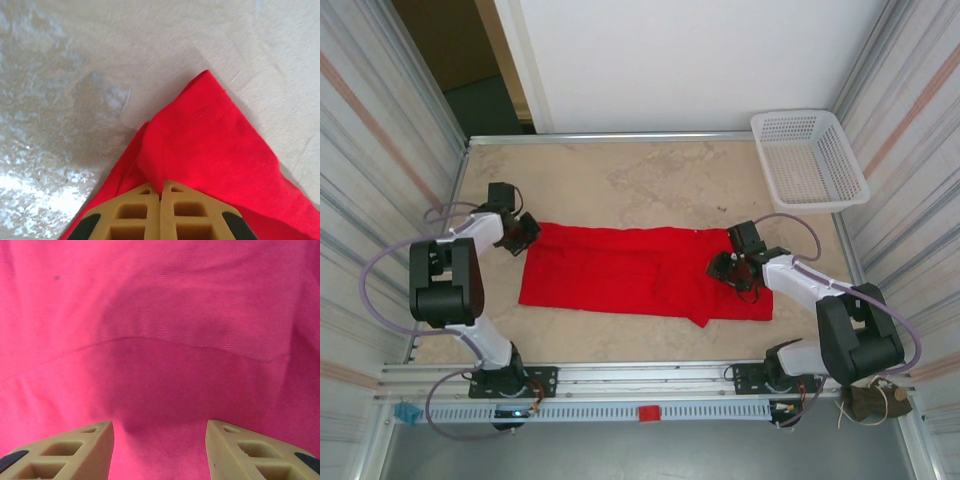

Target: Fold the inside-out t-shirt

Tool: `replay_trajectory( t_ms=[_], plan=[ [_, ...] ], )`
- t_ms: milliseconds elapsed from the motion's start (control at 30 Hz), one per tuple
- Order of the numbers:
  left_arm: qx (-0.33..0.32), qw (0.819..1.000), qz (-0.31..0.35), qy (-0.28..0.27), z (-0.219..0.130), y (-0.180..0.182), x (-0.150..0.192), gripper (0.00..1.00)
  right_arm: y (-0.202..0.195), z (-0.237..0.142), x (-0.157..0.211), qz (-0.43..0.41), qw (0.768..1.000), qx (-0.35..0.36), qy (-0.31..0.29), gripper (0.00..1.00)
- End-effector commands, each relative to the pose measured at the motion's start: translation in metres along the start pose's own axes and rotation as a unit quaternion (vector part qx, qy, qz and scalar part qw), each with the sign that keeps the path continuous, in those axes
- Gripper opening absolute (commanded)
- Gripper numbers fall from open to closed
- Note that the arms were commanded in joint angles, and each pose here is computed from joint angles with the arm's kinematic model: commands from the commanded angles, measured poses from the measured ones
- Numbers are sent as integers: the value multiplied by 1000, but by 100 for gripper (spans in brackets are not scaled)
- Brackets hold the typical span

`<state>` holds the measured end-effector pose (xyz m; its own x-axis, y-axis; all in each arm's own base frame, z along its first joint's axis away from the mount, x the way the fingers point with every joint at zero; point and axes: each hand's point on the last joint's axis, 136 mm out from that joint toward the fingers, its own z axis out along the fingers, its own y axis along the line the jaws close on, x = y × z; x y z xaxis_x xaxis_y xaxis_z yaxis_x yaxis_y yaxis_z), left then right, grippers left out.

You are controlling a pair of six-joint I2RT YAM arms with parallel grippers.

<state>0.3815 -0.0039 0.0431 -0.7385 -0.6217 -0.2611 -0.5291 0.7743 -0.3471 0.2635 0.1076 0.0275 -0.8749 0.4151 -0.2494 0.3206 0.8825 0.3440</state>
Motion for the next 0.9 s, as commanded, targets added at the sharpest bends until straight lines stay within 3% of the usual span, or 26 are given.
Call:
replay_trajectory(
  t_ms=[0, 200, 267, 333, 433, 533, 667, 767, 867],
  plan=[
    [-7, 997, 55, -46, -16, -14, -22, 0, -15, 5, 2, 32, 999, 19, 0, 50],
    [-66, 985, 136, -84, -31, -14, -27, 2, -22, 5, 1, 52, 998, 24, -2, 50],
    [-75, 987, 128, -68, -25, -7, -19, 23, -21, 4, -1, 53, 998, 23, -3, 50],
    [-88, 988, 117, -53, -21, 1, -13, 30, -19, 1, -2, 54, 998, 20, -4, 50],
    [-97, 989, 92, -55, -26, 11, -13, 51, -10, -12, -7, 51, 999, 0, -11, 50],
    [-69, 991, 77, -83, -45, 1, -20, 52, 5, -32, -17, 40, 998, -28, -24, 50],
    [16, 991, 69, -111, -65, -42, -31, 52, 12, -52, -33, 33, 998, -40, -48, 50],
    [76, 993, 57, -75, -54, -75, -29, 51, 11, -53, -43, 36, 997, -41, -52, 49],
    [93, 993, 63, -44, -32, -92, -22, 48, 14, -50, -50, 35, 997, -47, -54, 44]
  ],
)
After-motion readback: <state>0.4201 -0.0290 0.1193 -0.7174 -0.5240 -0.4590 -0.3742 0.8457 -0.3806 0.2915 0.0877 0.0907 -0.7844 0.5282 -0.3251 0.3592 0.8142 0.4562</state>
